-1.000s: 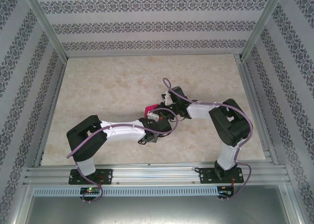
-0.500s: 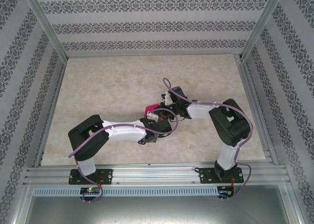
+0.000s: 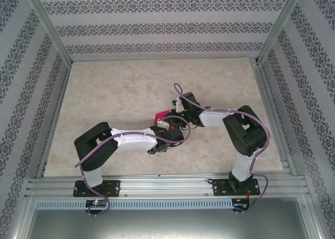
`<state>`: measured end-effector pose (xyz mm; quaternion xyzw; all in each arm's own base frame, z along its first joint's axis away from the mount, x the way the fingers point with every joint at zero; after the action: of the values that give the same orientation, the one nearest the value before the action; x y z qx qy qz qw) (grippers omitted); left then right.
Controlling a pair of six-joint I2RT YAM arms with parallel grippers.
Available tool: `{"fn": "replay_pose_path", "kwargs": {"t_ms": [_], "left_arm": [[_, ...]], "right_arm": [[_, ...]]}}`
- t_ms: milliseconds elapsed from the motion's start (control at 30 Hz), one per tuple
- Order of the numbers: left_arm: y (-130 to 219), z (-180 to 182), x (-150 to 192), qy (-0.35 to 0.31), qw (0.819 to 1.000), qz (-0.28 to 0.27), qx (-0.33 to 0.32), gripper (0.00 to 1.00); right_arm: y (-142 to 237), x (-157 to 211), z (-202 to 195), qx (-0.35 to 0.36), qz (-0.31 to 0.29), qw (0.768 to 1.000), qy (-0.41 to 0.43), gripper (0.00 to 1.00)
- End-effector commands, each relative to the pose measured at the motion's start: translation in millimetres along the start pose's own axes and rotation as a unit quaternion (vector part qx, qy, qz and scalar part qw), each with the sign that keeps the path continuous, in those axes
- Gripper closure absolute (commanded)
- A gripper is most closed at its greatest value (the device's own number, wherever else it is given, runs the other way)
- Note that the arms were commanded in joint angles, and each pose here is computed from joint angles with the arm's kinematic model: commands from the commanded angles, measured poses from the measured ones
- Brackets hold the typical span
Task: Fold a paper plane with a square sheet of paper (pick it up from the middle)
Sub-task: Fourth fold the wing at the center of the table.
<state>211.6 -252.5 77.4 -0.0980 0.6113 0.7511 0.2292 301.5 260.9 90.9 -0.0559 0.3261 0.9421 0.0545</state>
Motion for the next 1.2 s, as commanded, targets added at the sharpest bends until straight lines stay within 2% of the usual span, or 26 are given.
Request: {"fn": "replay_pose_path", "kwargs": {"t_ms": [0,333,500,767,1000,1167], "left_arm": [[3,-1,2,-0.009,1.0,-0.003,-0.016,0.75],[4,-2,0,-0.005,1.0,-0.006,-0.008,0.87],[4,-2,-2,0.0,1.0,-0.004,0.018,0.9],[9,-1,-6,0.023,0.988,0.001,0.151,0.92],[6,12,-12,0.074,0.958,0.018,0.278,0.92],[0,17,-11,0.092,0.938,0.033,0.332,0.91]], "right_arm": [[-1,-1,-1,-0.002,0.005,1.0,-0.003,0.85],[2,1,0,-0.002,0.003,1.0,-0.001,0.83],[14,1,5,-0.002,-0.008,1.0,0.005,0.73],[56,3,9,0.016,-0.056,0.998,0.018,0.62],[73,15,10,0.017,-0.08,0.996,0.021,0.61],[69,24,13,0.003,-0.077,0.997,0.02,0.66]]}}
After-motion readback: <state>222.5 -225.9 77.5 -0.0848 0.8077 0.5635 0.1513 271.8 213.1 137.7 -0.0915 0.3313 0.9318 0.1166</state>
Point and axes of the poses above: each hand's point on the last joint's axis, 136 mm out from that joint toward the fingers, its own y axis back along the fingers, its own z axis along the line the jaws close on, x = y × z, the point moved 6 cm from there along y, back along the fingers, and after that the axes turned 1 degree about y, right-handed, at the moved point
